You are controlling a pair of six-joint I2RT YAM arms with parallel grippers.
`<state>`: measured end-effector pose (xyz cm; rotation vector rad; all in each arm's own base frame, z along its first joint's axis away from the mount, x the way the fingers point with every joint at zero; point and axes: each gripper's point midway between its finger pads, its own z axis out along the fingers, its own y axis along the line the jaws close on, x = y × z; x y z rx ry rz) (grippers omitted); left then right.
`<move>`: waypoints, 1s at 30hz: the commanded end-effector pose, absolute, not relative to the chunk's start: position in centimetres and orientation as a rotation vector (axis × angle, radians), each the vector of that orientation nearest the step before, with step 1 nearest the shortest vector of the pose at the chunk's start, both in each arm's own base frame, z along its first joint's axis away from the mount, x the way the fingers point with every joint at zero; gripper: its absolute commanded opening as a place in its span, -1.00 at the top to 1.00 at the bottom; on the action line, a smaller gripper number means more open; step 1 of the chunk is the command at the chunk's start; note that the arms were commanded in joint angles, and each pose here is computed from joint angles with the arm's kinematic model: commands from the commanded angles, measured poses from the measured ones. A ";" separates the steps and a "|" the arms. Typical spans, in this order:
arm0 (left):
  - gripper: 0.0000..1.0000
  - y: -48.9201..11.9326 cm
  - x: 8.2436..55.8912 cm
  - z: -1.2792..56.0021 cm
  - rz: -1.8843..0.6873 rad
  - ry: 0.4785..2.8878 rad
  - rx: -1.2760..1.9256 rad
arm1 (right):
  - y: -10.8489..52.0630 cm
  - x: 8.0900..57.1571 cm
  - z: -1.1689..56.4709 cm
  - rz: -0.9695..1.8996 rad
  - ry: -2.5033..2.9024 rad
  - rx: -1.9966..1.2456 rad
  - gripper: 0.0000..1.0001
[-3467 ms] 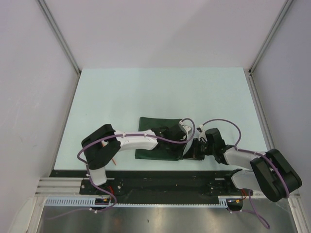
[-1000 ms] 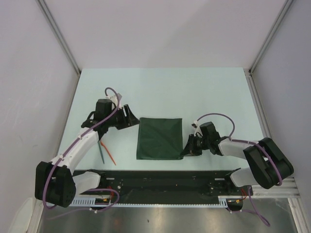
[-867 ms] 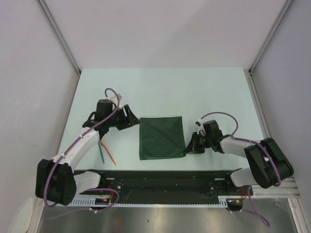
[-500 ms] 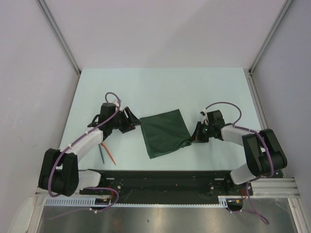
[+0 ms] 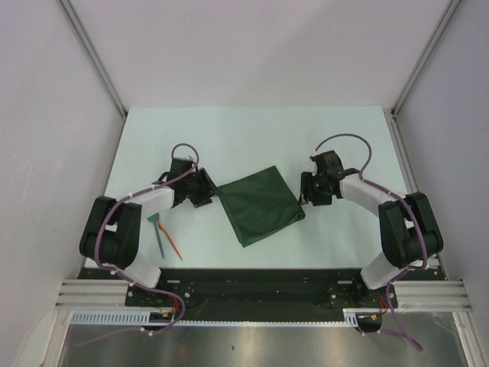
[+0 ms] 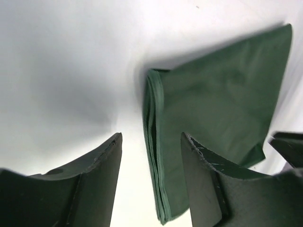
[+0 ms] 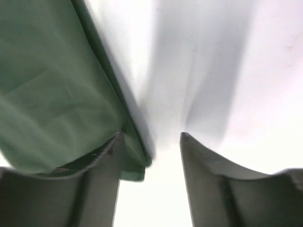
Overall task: Fold the napkin into a case and place the utensils inside
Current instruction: Rotate the lower triangle-folded napkin at the center of the board, then fold the lower triangle-folded napkin at the center of the board.
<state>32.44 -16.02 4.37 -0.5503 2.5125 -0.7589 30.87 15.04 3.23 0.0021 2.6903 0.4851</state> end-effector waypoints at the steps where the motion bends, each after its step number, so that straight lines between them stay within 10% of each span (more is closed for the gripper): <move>1: -0.10 -16.0 35.4 4.8 -0.719 2.450 -0.567 | 12.9 31.2 8.2 0.108 2.592 -0.130 -0.32; 13: 0.19 -15.8 37.8 2.1 -0.603 2.535 -0.538 | 33.0 25.0 10.7 0.632 2.500 -0.614 -0.45; 30: 0.10 -15.6 37.2 1.5 -0.577 2.589 -0.568 | 38.6 20.6 4.6 0.431 2.571 -0.788 -0.40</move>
